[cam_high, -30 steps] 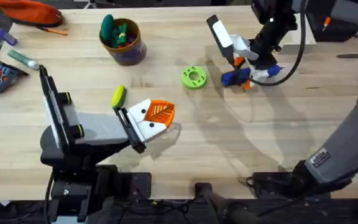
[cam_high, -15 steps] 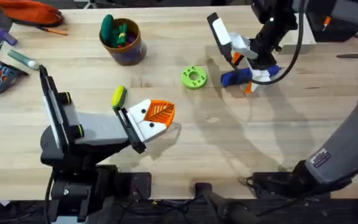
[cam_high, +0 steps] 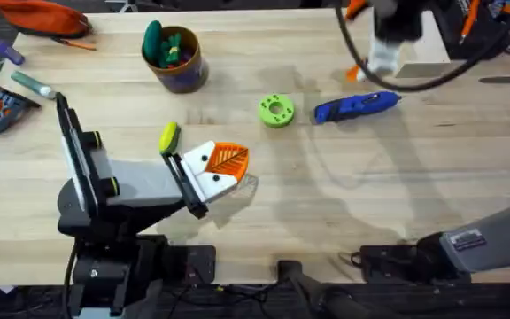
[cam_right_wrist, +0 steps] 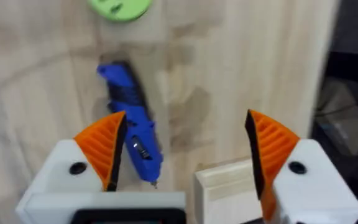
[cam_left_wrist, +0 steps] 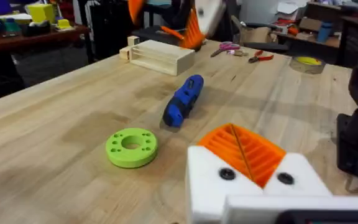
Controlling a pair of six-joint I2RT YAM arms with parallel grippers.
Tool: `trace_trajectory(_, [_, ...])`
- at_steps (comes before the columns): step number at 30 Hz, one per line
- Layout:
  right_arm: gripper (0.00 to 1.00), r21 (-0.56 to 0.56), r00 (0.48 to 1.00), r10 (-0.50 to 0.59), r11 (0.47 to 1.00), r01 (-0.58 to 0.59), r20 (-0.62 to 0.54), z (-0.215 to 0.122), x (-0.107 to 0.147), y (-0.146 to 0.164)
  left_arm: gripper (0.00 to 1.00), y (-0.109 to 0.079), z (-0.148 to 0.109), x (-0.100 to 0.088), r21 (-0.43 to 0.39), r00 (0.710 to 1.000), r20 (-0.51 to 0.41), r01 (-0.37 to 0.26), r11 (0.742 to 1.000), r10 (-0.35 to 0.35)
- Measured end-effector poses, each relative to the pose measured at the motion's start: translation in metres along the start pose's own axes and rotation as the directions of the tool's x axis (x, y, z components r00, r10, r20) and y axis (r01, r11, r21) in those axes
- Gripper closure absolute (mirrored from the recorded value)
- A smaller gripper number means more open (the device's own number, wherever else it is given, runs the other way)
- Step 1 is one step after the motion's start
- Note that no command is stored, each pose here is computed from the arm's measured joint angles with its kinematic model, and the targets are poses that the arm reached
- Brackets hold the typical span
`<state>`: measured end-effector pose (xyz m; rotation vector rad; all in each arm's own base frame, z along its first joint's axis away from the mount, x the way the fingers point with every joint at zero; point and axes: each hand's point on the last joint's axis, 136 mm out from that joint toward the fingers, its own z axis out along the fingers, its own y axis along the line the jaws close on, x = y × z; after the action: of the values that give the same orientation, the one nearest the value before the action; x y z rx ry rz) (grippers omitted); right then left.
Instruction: Pick up the gripper from the table and insert it into the empty holder that is missing its gripper. Then pick up a screw, insert it into the mounting hole, and use the screwdriver to tighten it. Finally, clean up the table by picking up the vegetable and placing it into the bucket.
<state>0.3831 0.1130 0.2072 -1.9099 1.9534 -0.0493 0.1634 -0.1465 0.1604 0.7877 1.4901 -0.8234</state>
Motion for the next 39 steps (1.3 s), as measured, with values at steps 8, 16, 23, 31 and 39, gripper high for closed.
trace_trajectory(8, [0.009,0.213,0.962,0.195,0.948,-0.235,0.191,-0.09,-0.066,-0.035,0.995,0.0,0.0,0.0,0.0,1.0,0.0,0.0,1.0,0.0])
trace_trajectory(16, [0.009,0.275,0.831,0.369,0.82,-0.502,0.418,-0.187,-0.087,-0.028,0.995,0.0,0.0,0.0,0.0,1.0,0.0,0.0,1.0,0.0])
trace_trajectory(23, [0.009,0.223,0.721,0.468,0.738,-0.637,0.511,-0.245,-0.079,0.02,0.995,0.0,0.0,0.0,0.0,1.0,0.0,0.0,1.0,0.0])
trace_trajectory(31, [0.008,0.158,0.665,0.56,0.695,-0.702,0.494,-0.239,-0.071,0.037,0.995,0.0,0.0,0.0,0.0,1.0,0.0,0.0,1.0,0.0])
trace_trajectory(39, [0.008,0.096,0.583,0.676,0.613,-0.784,0.451,-0.176,-0.058,0.024,0.995,0.0,0.0,0.0,0.0,1.0,0.0,0.0,1.0,0.0])
